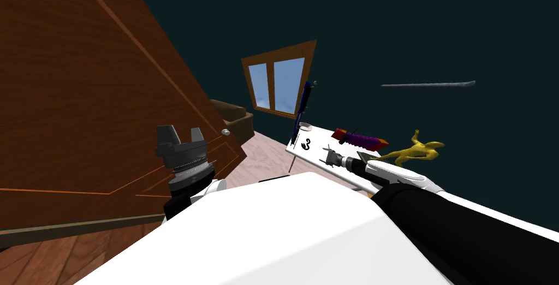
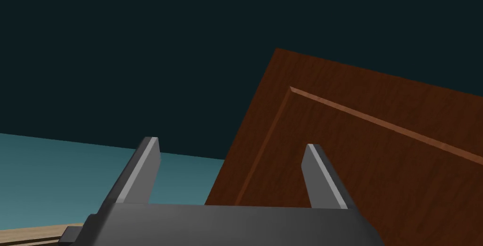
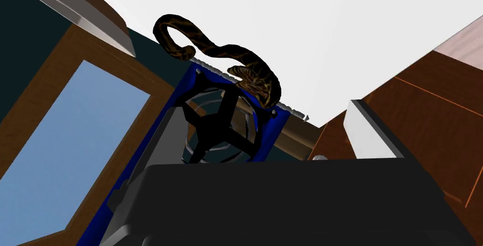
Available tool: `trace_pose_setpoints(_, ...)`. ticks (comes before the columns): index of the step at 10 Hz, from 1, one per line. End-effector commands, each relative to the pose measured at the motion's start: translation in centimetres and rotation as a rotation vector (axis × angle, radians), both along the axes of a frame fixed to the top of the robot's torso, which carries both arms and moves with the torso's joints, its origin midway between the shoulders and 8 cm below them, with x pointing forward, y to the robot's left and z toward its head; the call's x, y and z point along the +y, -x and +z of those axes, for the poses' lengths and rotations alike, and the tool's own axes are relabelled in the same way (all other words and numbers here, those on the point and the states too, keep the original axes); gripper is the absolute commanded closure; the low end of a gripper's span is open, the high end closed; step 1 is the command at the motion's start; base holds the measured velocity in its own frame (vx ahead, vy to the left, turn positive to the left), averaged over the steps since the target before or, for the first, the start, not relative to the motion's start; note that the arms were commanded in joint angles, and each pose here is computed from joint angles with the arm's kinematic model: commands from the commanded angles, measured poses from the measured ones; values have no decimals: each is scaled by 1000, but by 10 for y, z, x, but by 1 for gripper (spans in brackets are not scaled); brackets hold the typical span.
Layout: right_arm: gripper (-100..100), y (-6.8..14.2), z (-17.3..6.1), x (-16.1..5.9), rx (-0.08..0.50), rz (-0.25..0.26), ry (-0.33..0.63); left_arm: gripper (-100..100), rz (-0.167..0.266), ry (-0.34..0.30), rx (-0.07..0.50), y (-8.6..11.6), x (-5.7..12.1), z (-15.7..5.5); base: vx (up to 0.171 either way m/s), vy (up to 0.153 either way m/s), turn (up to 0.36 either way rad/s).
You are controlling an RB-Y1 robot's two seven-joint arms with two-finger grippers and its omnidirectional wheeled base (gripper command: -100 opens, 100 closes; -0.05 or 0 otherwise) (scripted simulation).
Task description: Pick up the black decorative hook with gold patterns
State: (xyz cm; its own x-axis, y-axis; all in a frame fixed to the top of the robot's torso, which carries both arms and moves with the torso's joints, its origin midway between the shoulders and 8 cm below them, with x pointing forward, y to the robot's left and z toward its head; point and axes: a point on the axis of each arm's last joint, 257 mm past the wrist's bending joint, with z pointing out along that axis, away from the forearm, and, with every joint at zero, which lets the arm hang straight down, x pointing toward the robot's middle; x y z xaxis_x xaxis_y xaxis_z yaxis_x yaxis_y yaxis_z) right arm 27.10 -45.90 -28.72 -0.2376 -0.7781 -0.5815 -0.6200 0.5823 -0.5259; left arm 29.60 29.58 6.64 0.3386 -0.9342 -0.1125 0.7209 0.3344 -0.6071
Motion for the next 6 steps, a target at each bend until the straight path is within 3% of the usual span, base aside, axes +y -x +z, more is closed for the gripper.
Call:
trace_pose_setpoints(1,-100,11,-8,-21,40,38,97,0,0,0,0,0,0,0,12,14,283)
trace_pose_setpoints(2,-100,9,-6,-21,45,53,108,0,0,0,0,0,0,0,12,7,147)
trace_pose_setpoints(5,-100,25,-16,-56,113,126,264,0,0,0,0,0,0,0,16,12,200)
trace_pose_setpoints(6,-100,24,-15,-56,115,133,269,0,0,0,0,0,0,0,18,10,175)
